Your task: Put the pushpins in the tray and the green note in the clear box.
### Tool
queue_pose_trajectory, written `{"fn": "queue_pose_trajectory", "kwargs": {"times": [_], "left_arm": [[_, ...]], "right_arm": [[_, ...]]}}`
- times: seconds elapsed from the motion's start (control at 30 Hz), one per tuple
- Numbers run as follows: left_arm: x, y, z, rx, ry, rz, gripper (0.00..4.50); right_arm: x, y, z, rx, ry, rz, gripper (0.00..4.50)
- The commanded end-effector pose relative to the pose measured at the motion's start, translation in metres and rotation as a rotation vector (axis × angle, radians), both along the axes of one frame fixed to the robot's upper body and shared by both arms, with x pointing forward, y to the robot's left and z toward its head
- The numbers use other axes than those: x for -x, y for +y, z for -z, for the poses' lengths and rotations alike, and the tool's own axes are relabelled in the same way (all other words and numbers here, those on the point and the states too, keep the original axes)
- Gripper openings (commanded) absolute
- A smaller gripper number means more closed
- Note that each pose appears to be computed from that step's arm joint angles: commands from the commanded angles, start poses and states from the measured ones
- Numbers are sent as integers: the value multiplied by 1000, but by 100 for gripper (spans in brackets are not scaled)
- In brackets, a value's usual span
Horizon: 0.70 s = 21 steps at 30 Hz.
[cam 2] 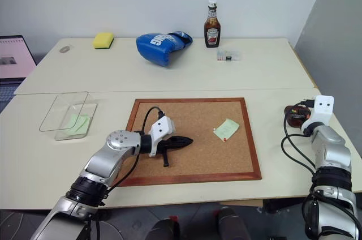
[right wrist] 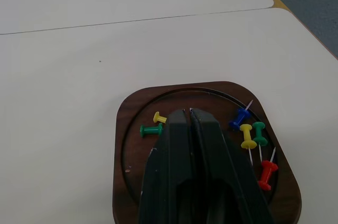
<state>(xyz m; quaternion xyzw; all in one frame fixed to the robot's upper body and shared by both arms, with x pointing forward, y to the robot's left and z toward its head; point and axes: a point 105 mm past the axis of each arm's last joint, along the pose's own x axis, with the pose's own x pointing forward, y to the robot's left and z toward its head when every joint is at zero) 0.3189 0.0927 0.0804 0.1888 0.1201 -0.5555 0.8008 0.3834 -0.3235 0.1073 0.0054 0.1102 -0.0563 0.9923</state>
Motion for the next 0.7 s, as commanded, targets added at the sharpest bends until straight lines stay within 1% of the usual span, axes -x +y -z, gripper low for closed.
{"fn": "queue_pose_trajectory", "kwargs": {"times": [0.03, 0.17, 0.2, 0.23, 0.27, 0.3, 0.4, 0.43, 0.53, 0.7], "left_arm": [[8, 5, 20, -53, 65, -7, 0], [7, 5, 20, -51, 64, -7, 0], [7, 5, 20, -51, 64, -7, 0], [7, 4, 20, -51, 64, -6, 0], [6, 4, 19, -50, 63, -6, 0], [6, 3, 19, -49, 62, -5, 0], [5, 2, 19, -48, 60, -4, 0], [4, 2, 19, -46, 59, -3, 0], [4, 0, 19, -43, 57, 0, 0], [4, -1, 19, -41, 55, 4, 0]], "right_arm": [[0, 2, -1, 8, -3, -13, 79], [0, 2, -7, 28, -23, -21, 157], [0, 2, -9, 32, -27, -22, 190], [0, 1, -13, 37, -41, -24, 205], [0, 1, -17, 42, -55, -26, 241], [1, 1, -20, 44, -69, -30, 252], [3, 3, -28, 51, -95, -42, 315], [4, 4, -32, 59, -111, -51, 329], [7, 13, -46, 101, -165, -91, 329], [10, 24, -67, 118, -233, -137, 329]]}}
